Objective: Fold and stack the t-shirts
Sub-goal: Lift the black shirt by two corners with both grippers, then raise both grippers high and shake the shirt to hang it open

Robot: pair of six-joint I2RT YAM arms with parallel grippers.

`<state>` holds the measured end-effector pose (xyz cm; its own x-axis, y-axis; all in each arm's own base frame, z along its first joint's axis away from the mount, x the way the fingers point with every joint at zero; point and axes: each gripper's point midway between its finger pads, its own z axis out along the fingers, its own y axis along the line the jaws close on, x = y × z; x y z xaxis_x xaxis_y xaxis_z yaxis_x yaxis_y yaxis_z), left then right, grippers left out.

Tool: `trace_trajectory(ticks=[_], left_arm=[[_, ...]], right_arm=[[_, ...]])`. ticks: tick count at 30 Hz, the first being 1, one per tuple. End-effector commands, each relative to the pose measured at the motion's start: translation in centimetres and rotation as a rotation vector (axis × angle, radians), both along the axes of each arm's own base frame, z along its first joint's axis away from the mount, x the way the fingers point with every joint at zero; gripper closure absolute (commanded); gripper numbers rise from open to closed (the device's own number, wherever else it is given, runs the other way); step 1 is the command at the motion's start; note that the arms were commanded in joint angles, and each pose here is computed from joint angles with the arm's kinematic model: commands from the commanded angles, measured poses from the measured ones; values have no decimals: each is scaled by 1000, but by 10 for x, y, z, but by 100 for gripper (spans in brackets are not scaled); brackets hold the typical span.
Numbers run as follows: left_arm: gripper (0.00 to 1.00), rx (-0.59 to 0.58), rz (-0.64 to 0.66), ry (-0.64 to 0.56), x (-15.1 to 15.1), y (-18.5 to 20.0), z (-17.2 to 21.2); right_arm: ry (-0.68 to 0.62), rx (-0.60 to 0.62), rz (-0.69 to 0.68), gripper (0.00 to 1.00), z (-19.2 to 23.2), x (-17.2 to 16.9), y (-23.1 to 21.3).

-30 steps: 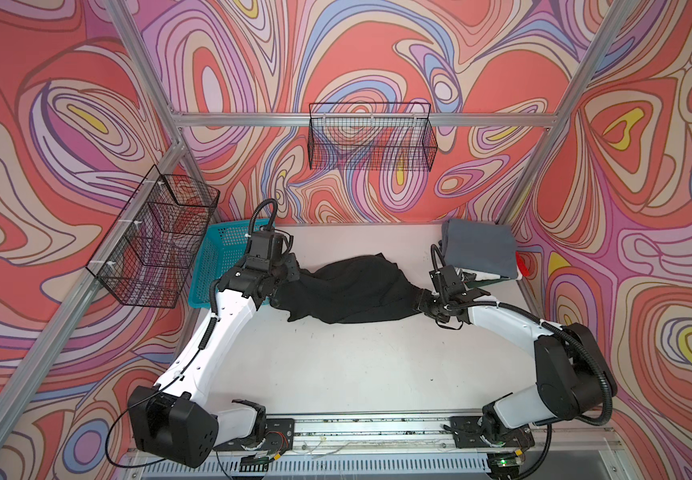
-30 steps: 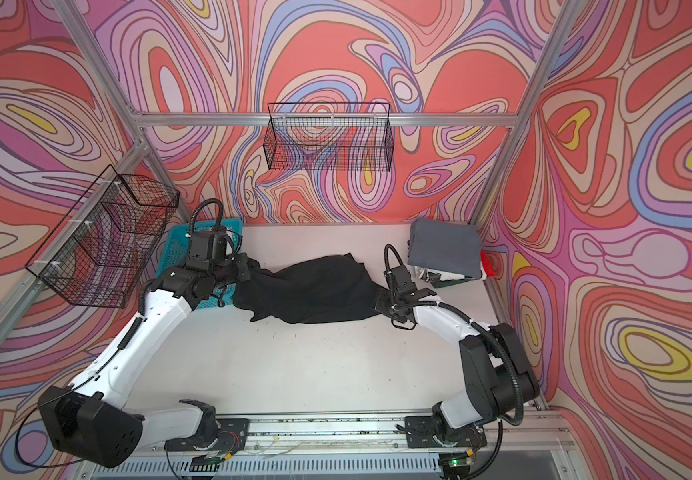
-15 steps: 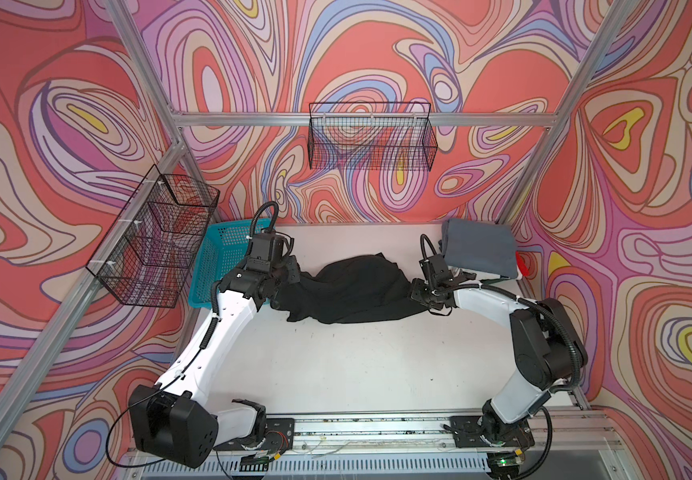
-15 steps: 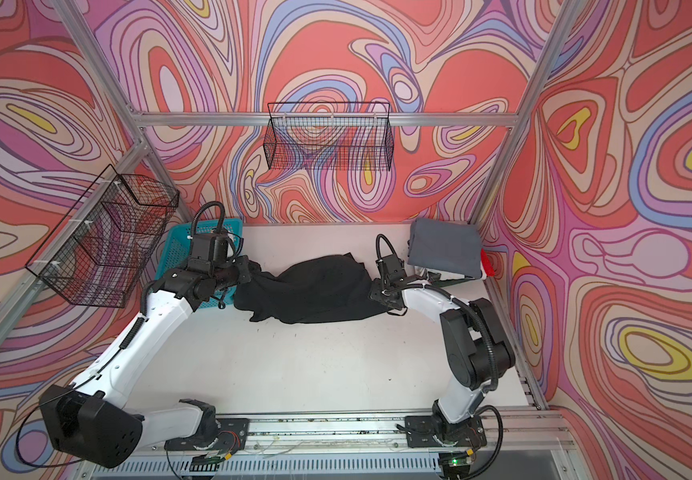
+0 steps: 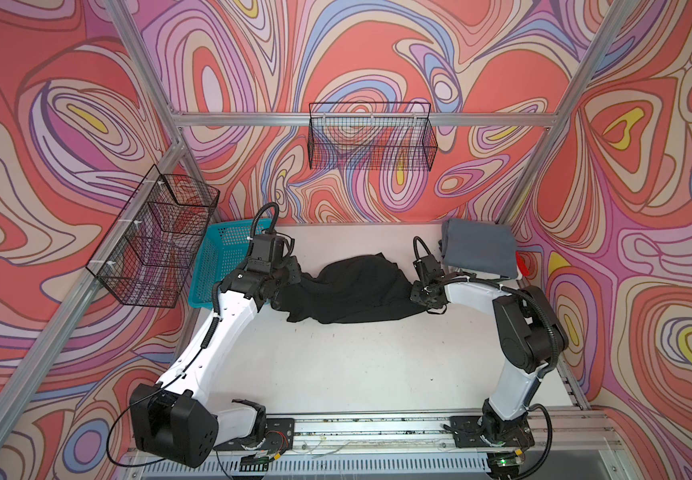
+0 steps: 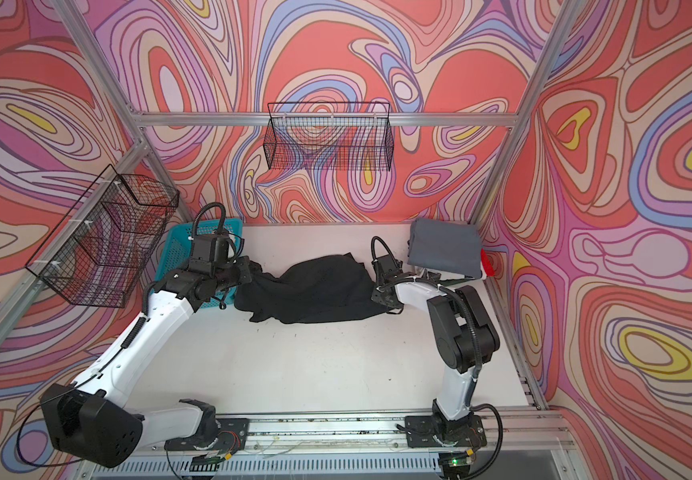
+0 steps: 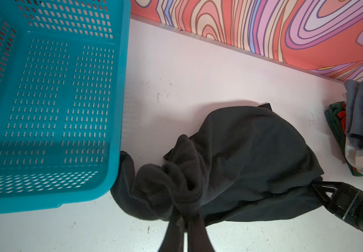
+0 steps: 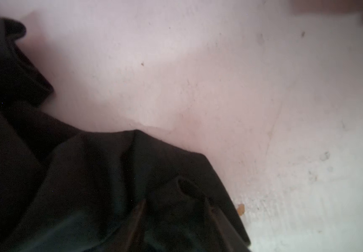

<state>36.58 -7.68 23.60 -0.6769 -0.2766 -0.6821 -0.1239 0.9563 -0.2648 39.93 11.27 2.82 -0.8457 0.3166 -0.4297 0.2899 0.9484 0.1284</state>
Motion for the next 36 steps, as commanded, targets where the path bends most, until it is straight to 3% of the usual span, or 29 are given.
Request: trace_trajectory(ticks=[1,4,6,10,17,24,28,30,33,36], left_arm=[[100,-4,13,-7,2,2,-2],[100,4,20,-7,2,4,-1],[100,7,20,-9,2,4,-1],[100,14,29,-14,3,6,-2],[100,32,37,-21,10,7,3],[100,52,86,-31,54,20,12],[100,-15,104,-73,86,25,41],[100,-20,90,-119,94,23,75],[100,-41,85,-219,89,23,124],[100,-39,110,-316,61,33,160]], right_arm=[[-12,-17,2,76,6,6,1],[-13,-14,6,95,12,6,2],[-21,-18,8,100,16,5,1],[-14,-47,-3,100,18,0,-6],[-103,37,18,100,56,7,6],[-254,89,59,100,109,64,28],[-374,129,29,100,156,104,26],[-430,127,32,100,189,119,23],[-533,81,29,100,247,124,13],[-643,49,-10,100,296,107,-5]])
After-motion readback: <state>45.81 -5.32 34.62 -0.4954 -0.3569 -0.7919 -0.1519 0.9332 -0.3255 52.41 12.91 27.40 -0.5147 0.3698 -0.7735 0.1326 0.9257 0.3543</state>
